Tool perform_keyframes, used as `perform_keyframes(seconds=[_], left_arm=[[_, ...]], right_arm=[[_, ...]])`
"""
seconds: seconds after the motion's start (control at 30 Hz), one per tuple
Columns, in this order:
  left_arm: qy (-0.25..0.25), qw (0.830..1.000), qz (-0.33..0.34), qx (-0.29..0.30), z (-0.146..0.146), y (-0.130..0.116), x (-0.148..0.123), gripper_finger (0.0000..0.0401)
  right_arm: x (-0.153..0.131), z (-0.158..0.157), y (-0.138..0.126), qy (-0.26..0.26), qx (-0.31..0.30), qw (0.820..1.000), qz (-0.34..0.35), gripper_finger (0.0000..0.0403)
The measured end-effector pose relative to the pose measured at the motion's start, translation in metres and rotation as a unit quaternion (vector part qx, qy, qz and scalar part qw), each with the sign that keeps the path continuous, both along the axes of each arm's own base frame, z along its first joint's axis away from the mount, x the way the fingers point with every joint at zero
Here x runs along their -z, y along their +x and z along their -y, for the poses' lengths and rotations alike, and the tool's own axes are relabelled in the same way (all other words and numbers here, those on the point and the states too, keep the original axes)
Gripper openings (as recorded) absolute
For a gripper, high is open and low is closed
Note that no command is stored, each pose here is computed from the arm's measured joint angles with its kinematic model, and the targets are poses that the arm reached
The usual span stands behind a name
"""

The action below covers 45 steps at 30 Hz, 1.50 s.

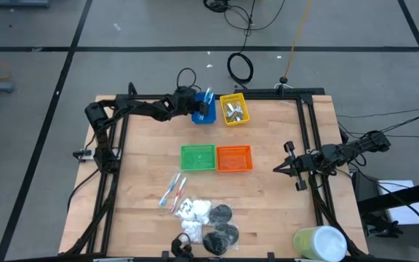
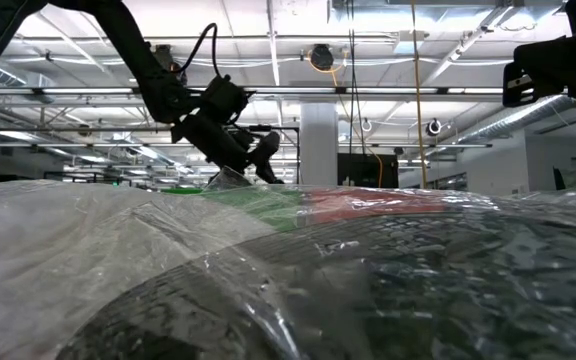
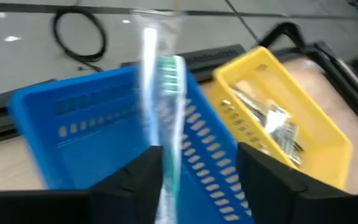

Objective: Pick & Place Travel size toiletries
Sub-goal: Put the blue toothbrush into the blue bin

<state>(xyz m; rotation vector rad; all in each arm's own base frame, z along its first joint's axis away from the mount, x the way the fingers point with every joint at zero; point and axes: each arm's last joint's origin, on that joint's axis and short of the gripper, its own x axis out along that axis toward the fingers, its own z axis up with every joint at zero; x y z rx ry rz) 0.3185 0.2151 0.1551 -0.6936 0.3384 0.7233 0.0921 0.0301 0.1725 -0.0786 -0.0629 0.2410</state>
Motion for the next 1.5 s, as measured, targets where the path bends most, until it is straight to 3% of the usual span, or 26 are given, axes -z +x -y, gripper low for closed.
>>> perform_keyframes(seconds=[0.23,0.43,0.53,0.7,0.83,1.1,1.27,1.4,1.5], left_arm=[[0.073,0.991,0.015,0.109,0.013,-0.009,-0.049,0.0242],[0.097,0.968,-0.068,0.223,0.068,-0.033,-0.096,0.0233],[0.076,0.945,-0.128,0.293,0.108,-0.045,-0.105,0.0225],[-0.016,0.908,-0.211,0.362,0.177,-0.059,-0.102,0.0219],[-0.037,0.890,-0.289,0.350,0.231,-0.066,-0.091,0.0220],[-0.090,0.915,-0.303,0.252,0.306,-0.077,-0.075,0.0212],[-0.099,0.929,-0.315,0.169,0.327,-0.079,-0.057,0.0202],[-0.124,0.919,-0.347,0.138,0.329,-0.072,-0.037,0.0193],[-0.148,0.902,-0.380,0.144,0.329,-0.066,-0.022,0.0186]], right_arm=[[0.000,0.000,0.000,0.000,0.000,1.000,0.000,0.0000],[0.000,0.000,0.000,0.000,0.000,1.000,0.000,0.0000],[0.000,0.000,0.000,0.000,0.000,1.000,0.000,0.0000],[0.000,0.000,0.000,0.000,0.000,1.000,0.000,0.0000],[0.000,0.000,0.000,0.000,0.000,1.000,0.000,0.0000],[-0.001,0.000,0.000,0.001,0.001,1.000,0.003,0.0000],[-0.001,0.000,0.000,0.002,0.001,1.000,0.005,0.0000],[-0.001,0.000,0.000,0.002,0.001,1.000,0.006,0.0000],[-0.001,0.000,0.000,0.002,0.001,1.000,0.007,0.0000]])
